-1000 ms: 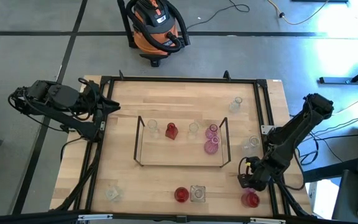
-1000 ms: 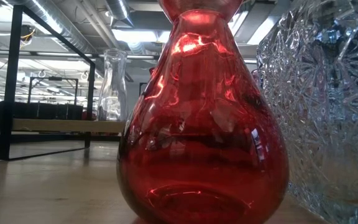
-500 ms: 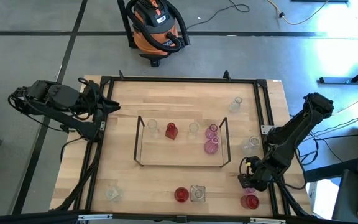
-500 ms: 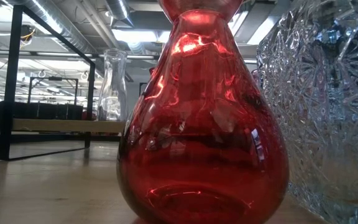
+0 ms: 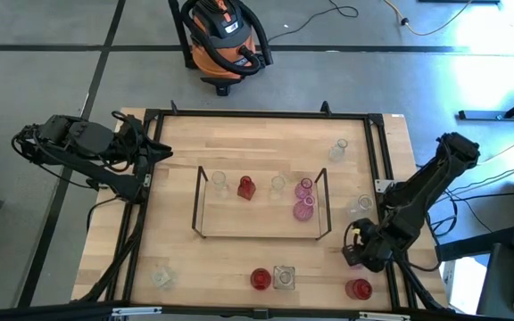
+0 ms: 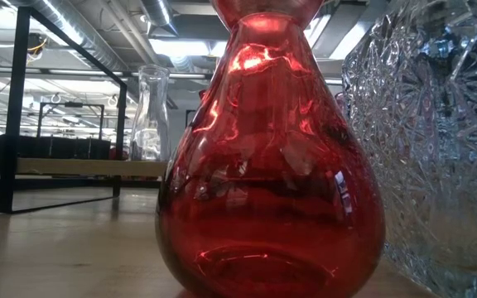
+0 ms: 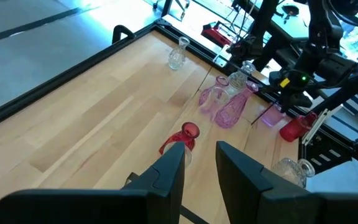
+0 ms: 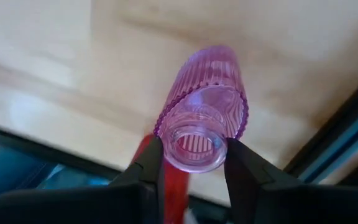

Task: Sort vases onto shelf
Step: Put the purple flower vase on the shelf aligned with the other purple flower vase

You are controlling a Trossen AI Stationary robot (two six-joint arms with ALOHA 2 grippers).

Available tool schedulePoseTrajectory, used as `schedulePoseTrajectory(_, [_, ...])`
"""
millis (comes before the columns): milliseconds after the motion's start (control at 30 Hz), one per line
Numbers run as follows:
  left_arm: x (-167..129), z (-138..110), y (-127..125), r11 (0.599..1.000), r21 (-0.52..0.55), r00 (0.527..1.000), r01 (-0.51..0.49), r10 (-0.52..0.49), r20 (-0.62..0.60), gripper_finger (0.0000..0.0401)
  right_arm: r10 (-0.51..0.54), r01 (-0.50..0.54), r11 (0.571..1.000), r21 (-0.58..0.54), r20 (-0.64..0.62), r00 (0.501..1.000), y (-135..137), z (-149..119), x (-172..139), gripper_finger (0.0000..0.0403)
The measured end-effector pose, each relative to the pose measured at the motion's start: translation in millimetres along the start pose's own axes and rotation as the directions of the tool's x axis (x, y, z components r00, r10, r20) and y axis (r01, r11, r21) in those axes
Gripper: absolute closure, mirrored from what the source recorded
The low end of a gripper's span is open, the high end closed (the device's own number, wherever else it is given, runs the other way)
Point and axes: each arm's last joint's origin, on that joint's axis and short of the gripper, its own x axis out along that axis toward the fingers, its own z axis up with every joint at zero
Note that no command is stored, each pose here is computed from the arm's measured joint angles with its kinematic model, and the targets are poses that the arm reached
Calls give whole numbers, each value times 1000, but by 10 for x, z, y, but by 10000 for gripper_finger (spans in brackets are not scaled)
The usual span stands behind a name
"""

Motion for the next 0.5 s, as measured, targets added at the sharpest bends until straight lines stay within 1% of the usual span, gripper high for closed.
schedulePoseTrajectory(67, [0, 0, 0, 1000, 0, 1000, 0, 0, 0, 316, -46, 47, 999, -23, 33, 998, -35, 14, -100, 312])
schedulePoseTrajectory(133, [-1, 1, 0, 1000, 1, 1000, 0, 0, 0, 316, -64, 66, 997, -39, 43, 997, -33, 29, -233, 314])
schedulePoseTrajectory(267, [0, 2, 3, 1000, 3, 1000, -10, 10, 8, 316, -2, 3, 991, -133, 10, 1000, 49, 58, -442, 315])
schedulePoseTrajectory(333, [0, 3, 3, 1000, 3, 1000, -11, 11, 9, 316, 45, -46, 986, -162, -10, 999, 135, 89, -545, 316])
schedulePoseTrajectory(500, [3, 3, 1, 1000, 3, 1000, -12, 12, 9, 316, 121, -133, 959, -251, -64, 991, 320, 184, -779, 336])
